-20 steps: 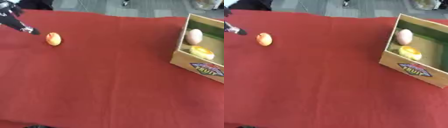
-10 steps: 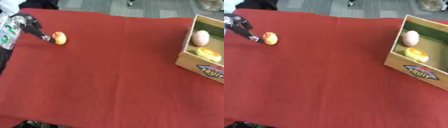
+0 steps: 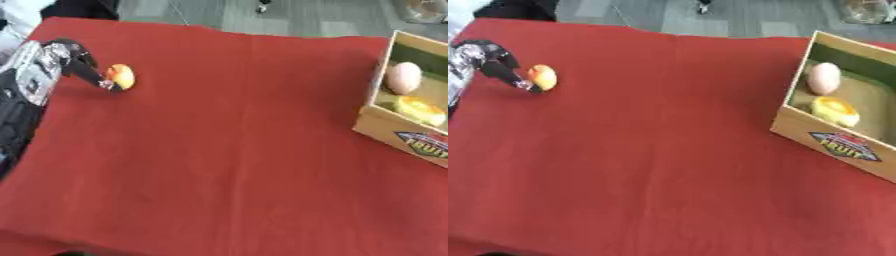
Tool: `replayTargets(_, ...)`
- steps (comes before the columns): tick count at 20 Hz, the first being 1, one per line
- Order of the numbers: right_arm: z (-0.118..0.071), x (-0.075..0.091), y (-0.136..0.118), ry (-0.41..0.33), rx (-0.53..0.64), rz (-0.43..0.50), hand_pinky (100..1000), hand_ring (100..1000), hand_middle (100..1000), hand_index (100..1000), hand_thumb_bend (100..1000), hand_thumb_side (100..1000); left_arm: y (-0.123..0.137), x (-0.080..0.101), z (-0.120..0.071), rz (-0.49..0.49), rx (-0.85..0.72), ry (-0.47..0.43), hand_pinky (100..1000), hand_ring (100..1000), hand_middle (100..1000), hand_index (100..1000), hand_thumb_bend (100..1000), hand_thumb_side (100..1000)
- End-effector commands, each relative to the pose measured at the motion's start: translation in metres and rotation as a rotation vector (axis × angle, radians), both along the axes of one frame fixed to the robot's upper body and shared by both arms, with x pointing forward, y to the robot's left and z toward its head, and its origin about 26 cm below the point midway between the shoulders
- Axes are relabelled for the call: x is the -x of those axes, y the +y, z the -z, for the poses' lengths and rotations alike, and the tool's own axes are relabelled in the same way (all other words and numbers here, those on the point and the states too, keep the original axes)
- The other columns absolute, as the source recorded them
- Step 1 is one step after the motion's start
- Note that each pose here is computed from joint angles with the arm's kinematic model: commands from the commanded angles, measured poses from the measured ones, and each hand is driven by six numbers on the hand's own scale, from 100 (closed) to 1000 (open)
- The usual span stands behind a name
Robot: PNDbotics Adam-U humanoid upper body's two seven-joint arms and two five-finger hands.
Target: Pick up the objects with one hand, pass them to the other hand, and then place them into the box on the other side of the table.
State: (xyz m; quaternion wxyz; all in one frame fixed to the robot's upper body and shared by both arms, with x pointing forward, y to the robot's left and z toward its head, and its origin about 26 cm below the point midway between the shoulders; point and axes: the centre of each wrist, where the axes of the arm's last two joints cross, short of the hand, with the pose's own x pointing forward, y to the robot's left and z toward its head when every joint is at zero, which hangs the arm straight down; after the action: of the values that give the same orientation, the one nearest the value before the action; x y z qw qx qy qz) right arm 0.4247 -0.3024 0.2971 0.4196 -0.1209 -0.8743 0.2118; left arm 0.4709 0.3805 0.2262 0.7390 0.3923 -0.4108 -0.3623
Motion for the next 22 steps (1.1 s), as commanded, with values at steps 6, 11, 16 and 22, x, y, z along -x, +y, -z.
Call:
replayTargets(6,-0.011,0.002,-0.001,-0.029,0.019,0.007,1000,1000,760,871,100,319,0.004,0.0,-0.021,-0.038,0.012,-0.103,820,755,726,775,753,292)
replayTargets(11,-0.012,0.001,0.001,-0.033,0.019,0.002,1000,1000,760,871,100,321,-0.001,-0.004,-0.018,-0.053,0.012,-0.117,817,754,721,746,702,288)
replayTargets(16,-0.011,0.001,0.001,-0.031,0.017,0.005,1000,1000,760,871,100,329,-0.001,-0.005,-0.011,-0.043,0.031,-0.091,814,752,711,704,634,259)
replayTargets(22,-0.01,0.001,0.001,-0.028,0.016,0.005,1000,1000,760,871,100,332,-0.003,-0.005,-0.006,-0.034,0.034,-0.045,814,757,713,663,536,251)
